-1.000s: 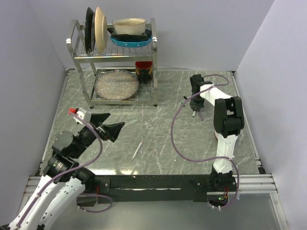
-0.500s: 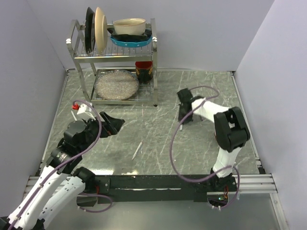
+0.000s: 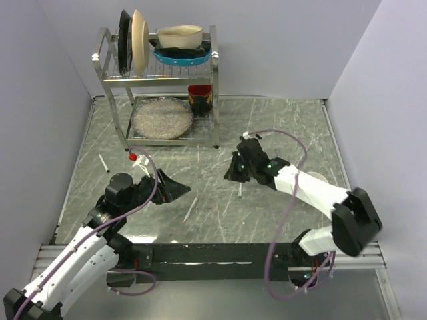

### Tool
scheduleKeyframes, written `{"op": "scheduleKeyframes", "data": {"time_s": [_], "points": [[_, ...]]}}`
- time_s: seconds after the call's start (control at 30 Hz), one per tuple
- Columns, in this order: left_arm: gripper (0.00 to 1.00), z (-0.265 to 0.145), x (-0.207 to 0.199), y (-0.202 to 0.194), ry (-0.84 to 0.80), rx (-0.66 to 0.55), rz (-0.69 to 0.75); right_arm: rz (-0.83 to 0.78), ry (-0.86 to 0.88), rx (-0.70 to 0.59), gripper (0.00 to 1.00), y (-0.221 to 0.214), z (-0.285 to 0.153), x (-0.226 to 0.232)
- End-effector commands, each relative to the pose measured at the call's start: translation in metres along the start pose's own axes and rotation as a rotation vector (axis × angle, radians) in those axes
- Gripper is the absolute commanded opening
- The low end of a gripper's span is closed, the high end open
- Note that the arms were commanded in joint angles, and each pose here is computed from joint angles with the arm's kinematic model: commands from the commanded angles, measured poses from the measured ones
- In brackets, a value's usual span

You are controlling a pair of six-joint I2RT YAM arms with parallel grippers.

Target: Insert the pens into the pen caps

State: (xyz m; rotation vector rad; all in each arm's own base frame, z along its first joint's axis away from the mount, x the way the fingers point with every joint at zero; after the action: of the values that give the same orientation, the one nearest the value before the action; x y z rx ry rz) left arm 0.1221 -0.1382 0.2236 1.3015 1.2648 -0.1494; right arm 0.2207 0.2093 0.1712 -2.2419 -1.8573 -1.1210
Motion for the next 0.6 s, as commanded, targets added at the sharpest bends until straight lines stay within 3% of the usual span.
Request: {"op": "scheduleKeyframes", "data": {"time_s": [0.0, 0.13, 0.33, 0.57], "points": [[0.93, 0.005, -0.013, 0.008, -0.132, -0.042, -0.002, 0.044, 0.153, -0.115, 0.02, 0.009, -0.03, 0.041], [0.96, 0.005, -0.011, 0.008, -0.098, -0.028, 0.017, -0.006, -0.154, -0.243, 0.15, 0.025, -0.019, 0.015], [0.99, -0.006, -0.01, 0.013, -0.016, -0.068, 0.079, -0.16, -0.471, -0.147, 0.31, 0.029, 0.013, -0.012], [0.99, -0.009, -0.002, 0.023, 0.183, -0.123, 0.03, -0.181, -0.558, -0.035, 0.36, 0.034, 0.042, -0.031]]}}
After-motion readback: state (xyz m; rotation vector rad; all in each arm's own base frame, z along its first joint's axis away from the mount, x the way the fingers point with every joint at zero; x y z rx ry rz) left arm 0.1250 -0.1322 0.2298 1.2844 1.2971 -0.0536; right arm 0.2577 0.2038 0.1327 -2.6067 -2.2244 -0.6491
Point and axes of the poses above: each gripper's point midway between its finger pads, its own z axis out along the fingers, its own x axis along the line the jaws close on, y = z × x, the point moved 9 cm from there along -z, back along the fingers, and after that the axes turned 6 degrees about z, right-handed, at the moved point
